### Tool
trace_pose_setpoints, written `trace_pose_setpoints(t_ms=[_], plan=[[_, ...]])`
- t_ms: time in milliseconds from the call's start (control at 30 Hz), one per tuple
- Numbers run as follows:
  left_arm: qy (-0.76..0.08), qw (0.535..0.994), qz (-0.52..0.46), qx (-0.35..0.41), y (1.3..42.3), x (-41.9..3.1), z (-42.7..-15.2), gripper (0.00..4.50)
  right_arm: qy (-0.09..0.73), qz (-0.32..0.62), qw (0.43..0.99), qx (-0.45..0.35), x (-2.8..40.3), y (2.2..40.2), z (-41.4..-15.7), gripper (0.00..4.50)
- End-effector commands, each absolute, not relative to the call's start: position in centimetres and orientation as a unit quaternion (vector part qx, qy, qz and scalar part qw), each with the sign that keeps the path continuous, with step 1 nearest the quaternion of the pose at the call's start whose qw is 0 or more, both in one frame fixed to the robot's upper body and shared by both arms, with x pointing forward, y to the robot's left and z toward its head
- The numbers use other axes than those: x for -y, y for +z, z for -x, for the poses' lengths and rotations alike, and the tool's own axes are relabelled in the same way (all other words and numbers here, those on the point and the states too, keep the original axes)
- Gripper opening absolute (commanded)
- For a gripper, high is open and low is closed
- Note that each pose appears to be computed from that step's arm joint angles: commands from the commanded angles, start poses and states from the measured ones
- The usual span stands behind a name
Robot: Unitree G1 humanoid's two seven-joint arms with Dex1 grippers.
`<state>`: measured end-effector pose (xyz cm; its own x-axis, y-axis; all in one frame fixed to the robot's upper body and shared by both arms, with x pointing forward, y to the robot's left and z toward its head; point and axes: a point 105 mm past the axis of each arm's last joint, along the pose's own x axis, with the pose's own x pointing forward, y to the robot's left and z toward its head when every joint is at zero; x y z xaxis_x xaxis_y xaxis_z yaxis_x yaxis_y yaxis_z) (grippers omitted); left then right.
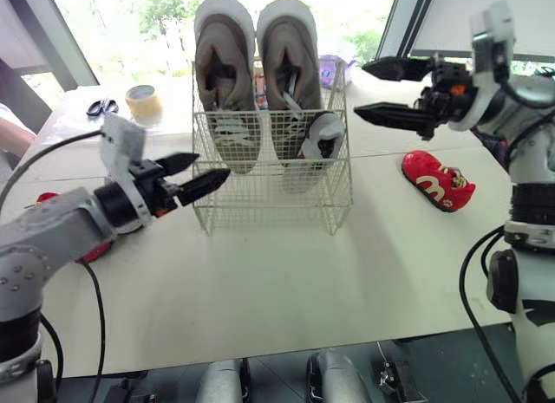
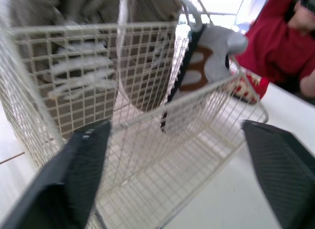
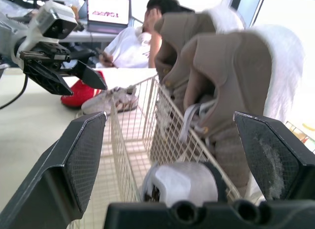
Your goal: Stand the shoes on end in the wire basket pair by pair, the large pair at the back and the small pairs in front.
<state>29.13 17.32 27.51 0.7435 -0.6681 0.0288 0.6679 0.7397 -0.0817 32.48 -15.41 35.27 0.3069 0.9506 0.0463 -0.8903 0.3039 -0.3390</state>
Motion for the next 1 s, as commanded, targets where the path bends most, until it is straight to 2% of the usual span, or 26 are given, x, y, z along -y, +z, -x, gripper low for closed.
trace_pose_setpoints(t_ms=[33,67,133,200,267,433,633,867,1000], plan=[[-0.218,0.974,-0.042,0.041,31.9,-22.8,-30.7,4.48,0.633,0.111,0.757,0.121,14.0,37.6,-27.6,4.5],[-0.184,0.98,-0.068,0.026,31.9,-24.2,-31.3,4.48,0.663,0.103,0.735,0.095,13.4,36.9,-26.2,4.5],[-0.098,0.991,-0.064,-0.068,30.3,-28.4,-33.2,4.48,0.709,0.092,0.698,0.035,12.3,34.9,-24.1,4.5],[-0.01,0.989,-0.038,-0.143,28.8,-32.3,-34.3,4.48,0.718,0.108,0.687,-0.017,11.7,32.6,-23.4,4.5],[0.038,0.983,-0.011,-0.179,28.1,-34.5,-34.9,4.48,0.717,0.12,0.685,-0.05,11.7,31.0,-23.1,4.5],[0.081,0.961,0.076,-0.254,26.4,-36.7,-36.3,4.48,0.735,0.136,0.653,-0.122,11.1,27.0,-21.8,4.5],[0.084,0.95,0.054,-0.295,24.5,-36.7,-37.9,4.48,0.729,0.15,0.655,-0.129,10.8,25.8,-21.7,4.5],[0.072,0.932,0.024,-0.354,19.5,-35.5,-39.1,4.48,0.703,0.158,0.682,-0.124,11.2,25.6,-22.1,4.5],[0.077,0.93,-0.001,-0.36,17.8,-35.6,-39.5,2.7,0.691,0.158,0.695,-0.121,11.2,25.5,-22.3,4.5]])
